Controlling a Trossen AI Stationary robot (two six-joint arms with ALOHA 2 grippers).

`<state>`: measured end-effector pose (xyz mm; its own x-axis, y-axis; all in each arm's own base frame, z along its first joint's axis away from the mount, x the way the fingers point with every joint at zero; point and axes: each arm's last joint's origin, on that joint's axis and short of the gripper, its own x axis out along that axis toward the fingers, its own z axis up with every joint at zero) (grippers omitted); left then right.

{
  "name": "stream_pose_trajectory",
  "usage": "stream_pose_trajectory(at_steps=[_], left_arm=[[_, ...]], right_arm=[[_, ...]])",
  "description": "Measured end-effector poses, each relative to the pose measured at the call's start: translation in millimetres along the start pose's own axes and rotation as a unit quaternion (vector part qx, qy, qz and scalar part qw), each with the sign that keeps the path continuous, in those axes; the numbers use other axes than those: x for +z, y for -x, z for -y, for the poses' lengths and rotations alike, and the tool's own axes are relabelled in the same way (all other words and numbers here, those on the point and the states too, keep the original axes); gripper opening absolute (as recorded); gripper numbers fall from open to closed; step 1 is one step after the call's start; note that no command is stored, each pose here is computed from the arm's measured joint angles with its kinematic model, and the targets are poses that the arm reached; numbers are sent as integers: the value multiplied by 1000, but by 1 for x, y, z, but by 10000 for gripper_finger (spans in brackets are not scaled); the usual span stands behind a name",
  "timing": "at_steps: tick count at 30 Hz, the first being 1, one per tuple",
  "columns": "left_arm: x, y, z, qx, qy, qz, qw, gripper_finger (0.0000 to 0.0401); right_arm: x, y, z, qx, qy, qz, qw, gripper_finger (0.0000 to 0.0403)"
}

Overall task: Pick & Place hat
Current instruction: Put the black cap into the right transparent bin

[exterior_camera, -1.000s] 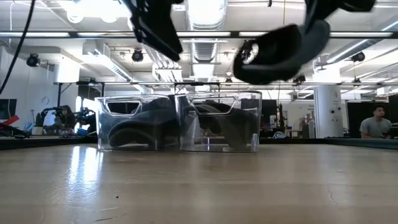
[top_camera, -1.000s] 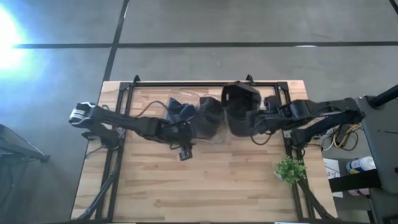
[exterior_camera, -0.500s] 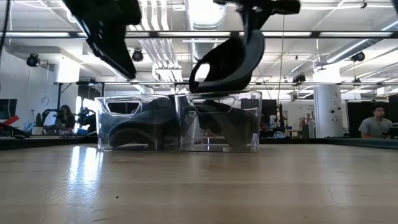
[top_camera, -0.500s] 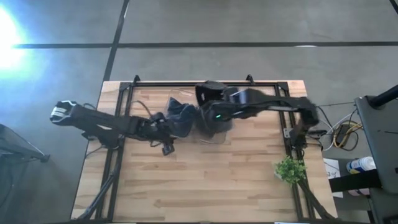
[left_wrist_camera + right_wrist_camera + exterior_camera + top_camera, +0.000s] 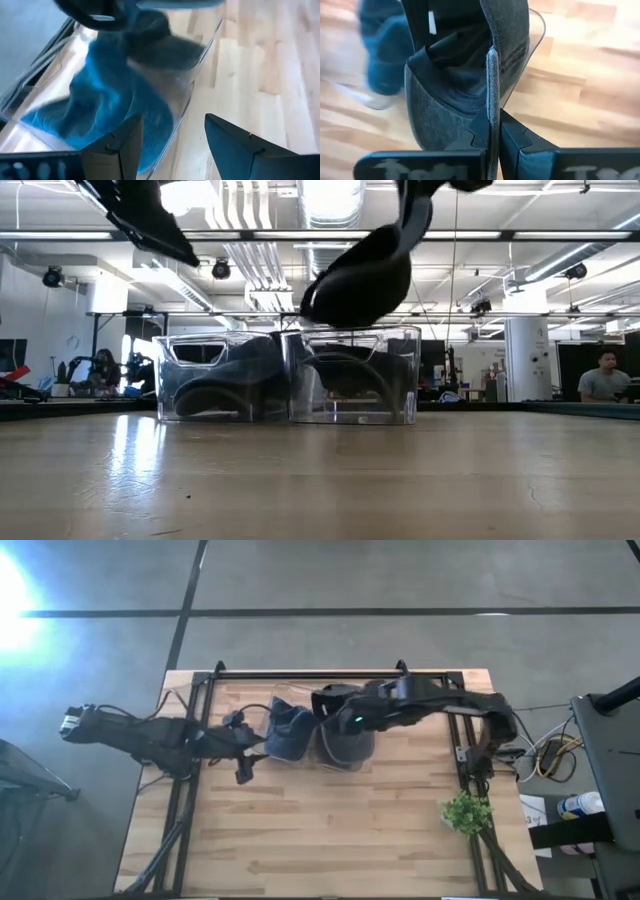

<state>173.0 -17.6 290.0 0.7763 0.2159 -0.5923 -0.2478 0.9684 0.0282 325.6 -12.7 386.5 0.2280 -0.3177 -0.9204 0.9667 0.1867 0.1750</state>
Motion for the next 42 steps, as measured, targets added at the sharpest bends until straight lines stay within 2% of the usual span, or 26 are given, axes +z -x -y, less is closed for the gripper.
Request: stream_pose_trajectory(at_steps=[5, 7, 13, 17, 21, 29, 33, 38, 42], left_arm=[[16, -3, 7, -56, -45, 62, 995, 206], [29, -4, 11, -82, -45, 96, 991, 206], [65, -24, 16, -103, -19, 158, 982, 206], [84, -50, 16, -120, 32, 131, 984, 206], [100, -73, 15, -119, 81, 111, 983, 206], [132, -101, 12, -97, 98, 85, 987, 206], [137, -107, 7, -95, 127, 54, 986, 206], [134, -108, -8, -179, 193, 21, 965, 206], [135, -105, -28, -226, 237, 49, 944, 206]], right_arm=[[-3, 24, 16, 34, -37, -2, 999, 11], [-5, 28, 19, 37, -34, -2, 999, 11], [-9, 32, 29, 37, -27, -2, 999, 11], [-14, 31, 42, 29, -6, -3, 1000, 11], [-18, 45, 61, 44, 0, 22, 999, 11], [-28, 97, 95, 135, -7, 94, 986, 11], [-27, 106, 102, 146, -10, 145, 979, 11], [-30, 91, 85, 104, 35, 187, 976, 11], [-30, 84, 75, 72, 56, 262, 961, 11]])
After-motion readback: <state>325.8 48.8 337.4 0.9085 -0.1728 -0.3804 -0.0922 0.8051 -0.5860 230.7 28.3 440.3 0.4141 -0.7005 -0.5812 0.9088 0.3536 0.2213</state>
